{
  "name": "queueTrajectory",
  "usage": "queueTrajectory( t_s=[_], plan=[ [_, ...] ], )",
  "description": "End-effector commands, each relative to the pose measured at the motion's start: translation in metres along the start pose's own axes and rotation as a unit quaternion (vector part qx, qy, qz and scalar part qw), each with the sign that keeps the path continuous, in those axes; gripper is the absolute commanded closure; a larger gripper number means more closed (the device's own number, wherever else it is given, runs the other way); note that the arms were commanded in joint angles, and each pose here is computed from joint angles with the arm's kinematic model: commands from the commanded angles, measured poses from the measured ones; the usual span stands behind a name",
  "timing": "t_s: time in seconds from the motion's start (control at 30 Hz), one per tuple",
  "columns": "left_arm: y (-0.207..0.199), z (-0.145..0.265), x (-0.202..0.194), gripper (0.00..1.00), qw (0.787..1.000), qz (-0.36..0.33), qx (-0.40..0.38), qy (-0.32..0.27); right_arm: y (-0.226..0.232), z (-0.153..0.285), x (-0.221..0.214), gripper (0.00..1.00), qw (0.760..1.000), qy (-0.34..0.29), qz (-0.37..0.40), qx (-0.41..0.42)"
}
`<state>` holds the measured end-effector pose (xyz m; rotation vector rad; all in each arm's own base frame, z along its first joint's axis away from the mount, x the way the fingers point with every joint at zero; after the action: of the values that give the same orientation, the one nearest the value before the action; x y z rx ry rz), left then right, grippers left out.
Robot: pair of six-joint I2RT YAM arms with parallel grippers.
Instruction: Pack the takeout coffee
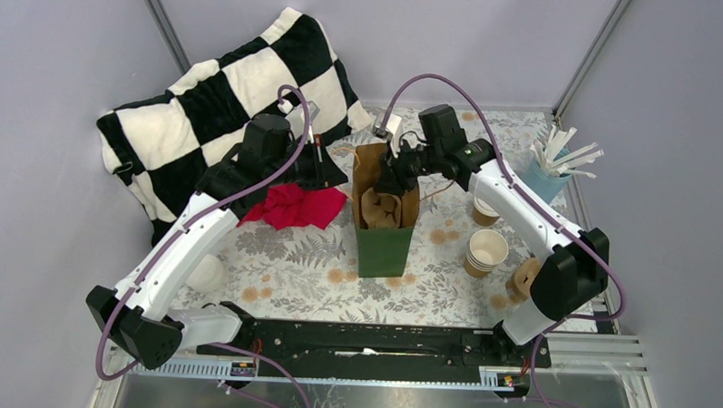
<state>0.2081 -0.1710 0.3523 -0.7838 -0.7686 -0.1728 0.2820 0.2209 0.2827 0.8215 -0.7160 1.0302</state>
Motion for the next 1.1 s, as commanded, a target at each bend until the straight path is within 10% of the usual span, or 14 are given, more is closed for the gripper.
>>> queueTrajectory(
  t_s=[0.0, 0.47, 0.73, 1.07],
  plan=[
    [-0.004, 0.009, 0.006, 1.0, 0.999, -0.025, -0.008, -0.033, 0.003, 0.013, 0.02, 0.55, 0.995, -0.018, 0.029, -0.093],
    [-0.005, 0.002, 0.011, 1.0, 0.999, -0.025, -0.012, -0.021, 0.052, 0.054, 0.078, 0.02, 0.98, -0.092, -0.031, -0.172],
    [-0.008, 0.003, 0.017, 1.0, 0.999, -0.021, -0.008, -0.032, 0.068, 0.105, 0.095, 0.0, 0.873, -0.078, -0.291, -0.383],
    [-0.007, 0.0, 0.014, 1.0, 1.0, -0.015, -0.011, -0.022, 0.093, 0.109, 0.035, 0.01, 0.848, -0.015, -0.384, -0.365]
  ],
)
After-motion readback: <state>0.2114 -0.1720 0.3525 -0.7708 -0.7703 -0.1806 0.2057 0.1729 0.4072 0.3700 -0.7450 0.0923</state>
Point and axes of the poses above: each gripper's point midway between its finger pads, its own z axis back along the fingers, its own y axis along the line the jaws close on, x = y × z, the point moved 10 cm from there along z, back along the fingers, and after that the axes turned 4 degrees about -z, right-handed, at the moved point
